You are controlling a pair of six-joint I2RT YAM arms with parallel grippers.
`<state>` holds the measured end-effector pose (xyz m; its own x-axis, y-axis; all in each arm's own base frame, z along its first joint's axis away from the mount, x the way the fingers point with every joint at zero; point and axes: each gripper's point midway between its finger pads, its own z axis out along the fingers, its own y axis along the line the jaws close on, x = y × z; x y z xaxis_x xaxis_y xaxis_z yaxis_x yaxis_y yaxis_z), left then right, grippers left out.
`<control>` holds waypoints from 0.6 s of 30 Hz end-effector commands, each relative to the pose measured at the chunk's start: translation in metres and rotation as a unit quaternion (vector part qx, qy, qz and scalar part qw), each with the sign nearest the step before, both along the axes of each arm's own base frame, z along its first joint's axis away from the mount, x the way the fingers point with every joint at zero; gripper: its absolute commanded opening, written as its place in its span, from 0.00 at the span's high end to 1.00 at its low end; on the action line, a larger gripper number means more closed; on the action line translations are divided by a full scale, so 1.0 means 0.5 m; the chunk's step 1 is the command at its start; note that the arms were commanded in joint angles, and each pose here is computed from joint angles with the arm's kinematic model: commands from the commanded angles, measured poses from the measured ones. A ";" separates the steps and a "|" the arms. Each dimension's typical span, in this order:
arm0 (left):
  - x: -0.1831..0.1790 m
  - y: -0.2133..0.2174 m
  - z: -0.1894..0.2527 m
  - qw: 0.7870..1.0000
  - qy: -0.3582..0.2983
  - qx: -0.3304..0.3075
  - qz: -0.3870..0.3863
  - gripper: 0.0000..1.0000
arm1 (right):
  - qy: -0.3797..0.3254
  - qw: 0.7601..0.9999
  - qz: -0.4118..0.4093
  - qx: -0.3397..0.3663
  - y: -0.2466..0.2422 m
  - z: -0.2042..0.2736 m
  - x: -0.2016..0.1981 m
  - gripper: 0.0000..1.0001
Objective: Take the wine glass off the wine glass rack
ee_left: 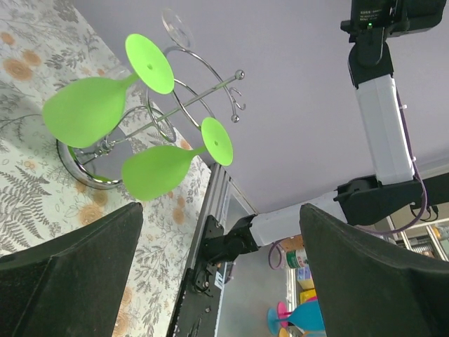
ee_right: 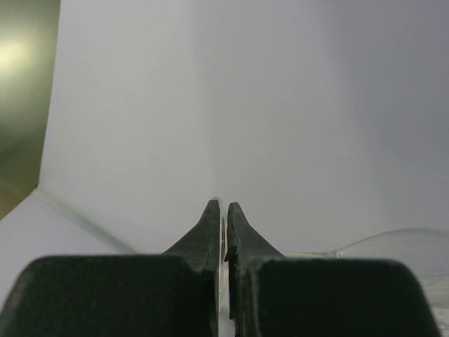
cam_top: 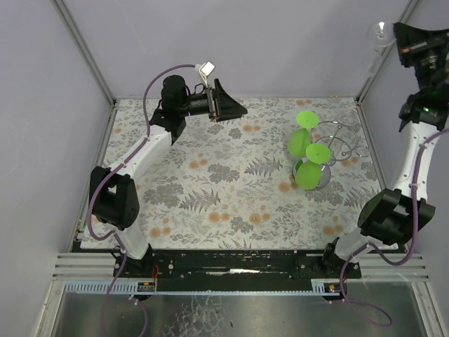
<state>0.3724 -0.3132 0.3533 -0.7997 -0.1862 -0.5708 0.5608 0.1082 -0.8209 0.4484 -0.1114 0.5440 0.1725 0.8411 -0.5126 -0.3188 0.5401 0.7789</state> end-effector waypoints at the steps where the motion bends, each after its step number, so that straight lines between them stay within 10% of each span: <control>1: -0.001 0.025 0.055 0.999 -0.037 -0.006 0.020 0.07 | -0.113 0.982 0.129 -0.077 0.194 0.136 -0.041 1.00; 18: 0.014 0.163 0.098 0.995 -0.034 -0.014 0.098 0.07 | -0.088 0.940 0.316 -0.099 0.504 0.023 -0.054 1.00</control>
<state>0.3838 -0.2400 0.3949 -0.7112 -0.3333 -0.6189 0.5876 0.2015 -0.7837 0.4582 0.1258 0.5340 -0.2881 0.7365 -0.6120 -0.6453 0.3228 0.6923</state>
